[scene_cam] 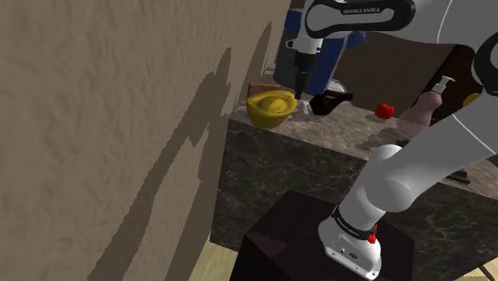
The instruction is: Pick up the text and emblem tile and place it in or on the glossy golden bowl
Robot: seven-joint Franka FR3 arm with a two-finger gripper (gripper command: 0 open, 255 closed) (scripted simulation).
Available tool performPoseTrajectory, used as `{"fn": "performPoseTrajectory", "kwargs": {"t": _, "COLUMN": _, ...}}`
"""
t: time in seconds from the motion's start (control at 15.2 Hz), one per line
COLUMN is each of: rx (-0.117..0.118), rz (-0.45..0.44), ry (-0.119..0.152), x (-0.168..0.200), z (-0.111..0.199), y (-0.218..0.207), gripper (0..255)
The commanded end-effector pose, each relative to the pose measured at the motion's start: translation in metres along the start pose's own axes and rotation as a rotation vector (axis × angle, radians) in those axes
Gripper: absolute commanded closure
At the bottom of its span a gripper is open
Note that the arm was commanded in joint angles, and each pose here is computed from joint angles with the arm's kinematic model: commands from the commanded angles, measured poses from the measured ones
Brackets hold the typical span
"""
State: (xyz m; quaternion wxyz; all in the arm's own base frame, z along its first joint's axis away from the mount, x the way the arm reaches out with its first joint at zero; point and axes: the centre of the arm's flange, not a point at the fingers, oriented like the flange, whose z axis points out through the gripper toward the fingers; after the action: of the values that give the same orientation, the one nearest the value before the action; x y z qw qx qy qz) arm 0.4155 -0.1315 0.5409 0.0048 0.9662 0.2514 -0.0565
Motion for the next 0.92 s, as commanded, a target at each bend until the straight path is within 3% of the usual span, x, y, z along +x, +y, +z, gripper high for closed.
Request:
{"fn": "performPoseTrajectory", "kwargs": {"t": 0.0, "rx": -0.009, "rz": -0.085, "ry": -0.004, "x": 0.016, "z": 0.0, "y": 0.02, "gripper": 0}}
{"fn": "performPoseTrajectory", "kwargs": {"t": 0.73, "rx": -0.05, "rz": -0.524, "ry": -0.021, "x": 0.133, "z": -0.001, "y": 0.1, "gripper": 0}}
{"fn": "performPoseTrajectory", "kwargs": {"t": 0.86, "rx": -0.052, "rz": -0.552, "ry": -0.022, "x": 0.141, "z": 0.004, "y": 0.103, "gripper": 0}}
